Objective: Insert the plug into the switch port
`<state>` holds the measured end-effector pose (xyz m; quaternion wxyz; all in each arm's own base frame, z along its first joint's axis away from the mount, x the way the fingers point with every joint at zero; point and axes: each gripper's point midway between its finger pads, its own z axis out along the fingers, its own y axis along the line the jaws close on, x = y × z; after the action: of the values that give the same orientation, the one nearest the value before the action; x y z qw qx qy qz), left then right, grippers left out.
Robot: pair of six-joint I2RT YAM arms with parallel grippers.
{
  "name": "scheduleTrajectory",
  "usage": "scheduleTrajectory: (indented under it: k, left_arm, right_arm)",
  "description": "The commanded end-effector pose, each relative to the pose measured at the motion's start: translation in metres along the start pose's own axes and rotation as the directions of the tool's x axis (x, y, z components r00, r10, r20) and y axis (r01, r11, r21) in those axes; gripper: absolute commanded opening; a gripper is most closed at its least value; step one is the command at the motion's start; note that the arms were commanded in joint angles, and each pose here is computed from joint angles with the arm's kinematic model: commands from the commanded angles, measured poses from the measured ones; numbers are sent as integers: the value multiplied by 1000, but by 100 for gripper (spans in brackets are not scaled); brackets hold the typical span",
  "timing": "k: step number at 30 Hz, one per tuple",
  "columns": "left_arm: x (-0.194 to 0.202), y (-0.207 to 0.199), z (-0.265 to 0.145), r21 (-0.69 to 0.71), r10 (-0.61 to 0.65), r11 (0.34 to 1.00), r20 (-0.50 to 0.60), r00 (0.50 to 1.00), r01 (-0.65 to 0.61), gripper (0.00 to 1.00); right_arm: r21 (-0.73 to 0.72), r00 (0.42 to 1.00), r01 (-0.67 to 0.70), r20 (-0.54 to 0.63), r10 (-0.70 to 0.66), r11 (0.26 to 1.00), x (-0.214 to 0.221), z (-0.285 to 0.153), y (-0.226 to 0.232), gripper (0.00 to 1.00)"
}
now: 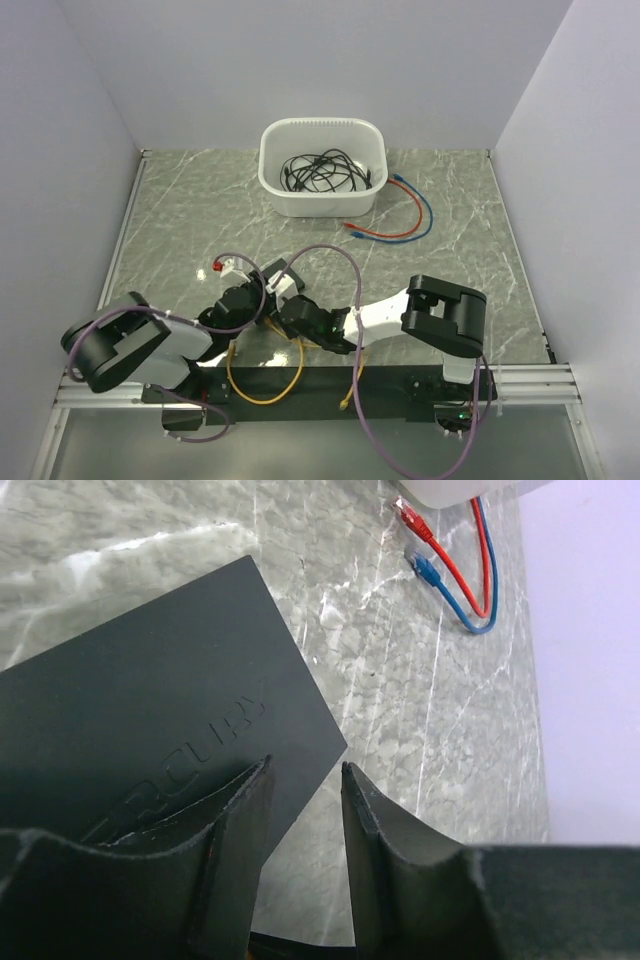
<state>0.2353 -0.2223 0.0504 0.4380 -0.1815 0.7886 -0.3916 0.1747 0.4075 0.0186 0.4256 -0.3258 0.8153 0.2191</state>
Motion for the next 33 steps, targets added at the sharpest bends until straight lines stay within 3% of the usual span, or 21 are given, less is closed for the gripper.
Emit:
scheduleTrajectory:
  k: [1,7,8,12,15,20,33]
  left_arm:
    - [85,18,-43,-31,21,999,-391,920,-36,43]
    - [64,17,-43,-76,67,992,-328,942,-97,47]
    - [55,13,-42,-77,72,992,-296,953,-98,48]
    - [32,6,-40,-106,110,985,-227,968,-137,52]
    - [17,4,-38,-117,120,983,-195,973,-145,54]
    - [-7,9,-29,-137,113,981,-164,980,-136,55]
    - [-67,-1,-4,-147,131,979,-67,989,-140,56]
  right_arm:
    - [-77,994,-46,94,53,996,-34,18,21,0]
    - [-36,995,-54,82,57,998,-30,18,13,3]
    - [-32,995,-57,76,59,998,-28,18,12,17]
    - [-20,995,-69,72,70,997,-27,13,8,51]
    - [-11,995,-77,69,78,997,-25,6,5,62]
    - [-17,994,-86,62,87,996,-24,-6,5,70]
    - [-90,993,-114,33,117,989,-20,-38,27,79]
